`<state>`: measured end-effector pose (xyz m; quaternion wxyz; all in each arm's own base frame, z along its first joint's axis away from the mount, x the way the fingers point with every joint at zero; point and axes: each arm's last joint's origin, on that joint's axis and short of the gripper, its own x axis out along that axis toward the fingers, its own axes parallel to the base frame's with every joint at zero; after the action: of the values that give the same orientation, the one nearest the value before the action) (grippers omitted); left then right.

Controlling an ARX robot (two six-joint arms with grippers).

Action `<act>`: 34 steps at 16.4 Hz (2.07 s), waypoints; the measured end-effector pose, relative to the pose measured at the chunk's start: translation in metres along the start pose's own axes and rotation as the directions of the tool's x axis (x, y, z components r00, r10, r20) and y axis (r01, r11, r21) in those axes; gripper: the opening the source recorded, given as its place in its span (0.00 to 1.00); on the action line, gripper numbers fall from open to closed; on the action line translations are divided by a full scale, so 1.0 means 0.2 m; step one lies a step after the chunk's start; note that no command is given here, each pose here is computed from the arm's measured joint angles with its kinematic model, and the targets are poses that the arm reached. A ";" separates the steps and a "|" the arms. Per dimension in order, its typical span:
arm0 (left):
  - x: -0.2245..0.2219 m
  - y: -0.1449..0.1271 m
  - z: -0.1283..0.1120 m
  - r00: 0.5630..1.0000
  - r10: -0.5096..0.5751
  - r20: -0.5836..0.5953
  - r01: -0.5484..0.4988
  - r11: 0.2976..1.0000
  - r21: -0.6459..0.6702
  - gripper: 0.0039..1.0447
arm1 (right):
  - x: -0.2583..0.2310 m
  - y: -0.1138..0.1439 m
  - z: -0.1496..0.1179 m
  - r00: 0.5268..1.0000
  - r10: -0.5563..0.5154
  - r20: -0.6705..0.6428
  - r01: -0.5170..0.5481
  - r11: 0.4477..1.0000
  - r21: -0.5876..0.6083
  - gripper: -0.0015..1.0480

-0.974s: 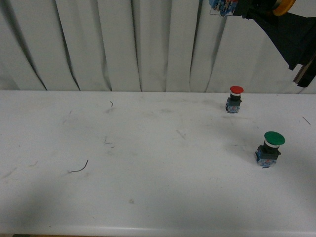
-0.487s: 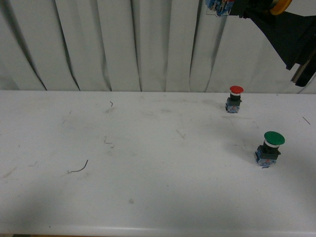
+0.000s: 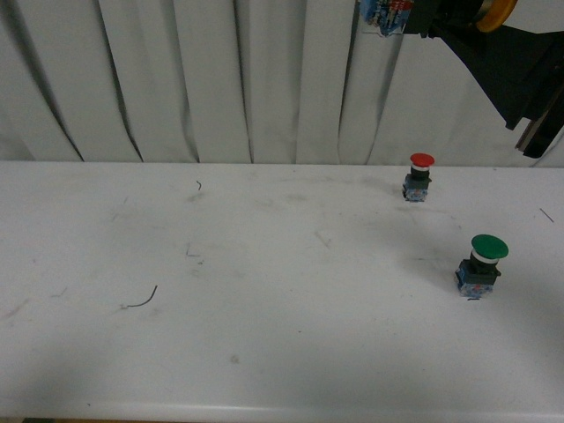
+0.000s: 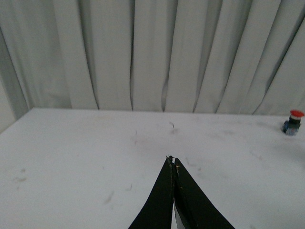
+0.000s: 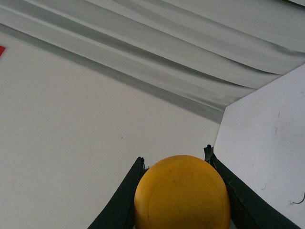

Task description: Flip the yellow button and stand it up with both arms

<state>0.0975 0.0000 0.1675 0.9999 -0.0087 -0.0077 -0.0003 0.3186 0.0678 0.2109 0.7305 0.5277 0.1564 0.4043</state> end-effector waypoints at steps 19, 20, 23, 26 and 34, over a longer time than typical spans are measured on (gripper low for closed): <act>0.00 0.00 -0.01 1.000 0.001 -0.018 -0.001 1.000 0.000 0.94 | -0.05 -0.34 0.64 0.597 -0.668 0.444 0.722 0.206 -0.660 0.34; 0.00 0.00 -0.01 1.000 0.001 -0.019 -0.001 1.000 0.000 0.94 | -0.03 -0.38 0.66 0.575 -0.689 0.441 0.729 0.187 -0.658 0.34; 0.00 0.00 -0.01 1.000 0.001 -0.018 -0.001 1.000 0.000 0.94 | 0.06 -0.54 0.69 0.496 -0.778 0.386 0.750 0.159 -0.643 0.34; 0.00 0.00 -0.01 1.000 0.001 -0.018 -0.001 1.000 0.000 0.94 | 0.21 -0.65 0.67 0.426 -0.837 0.344 0.750 0.114 -0.651 0.34; 0.00 0.00 -0.01 1.000 0.001 -0.019 -0.001 1.000 0.000 0.94 | 0.34 -0.84 0.47 0.356 -0.901 0.247 0.697 0.080 -0.713 0.34</act>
<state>0.0977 0.0000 0.1657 1.0000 -0.0085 0.0016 0.0002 0.4934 0.0399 0.1110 0.9390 -0.0446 0.3404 0.0190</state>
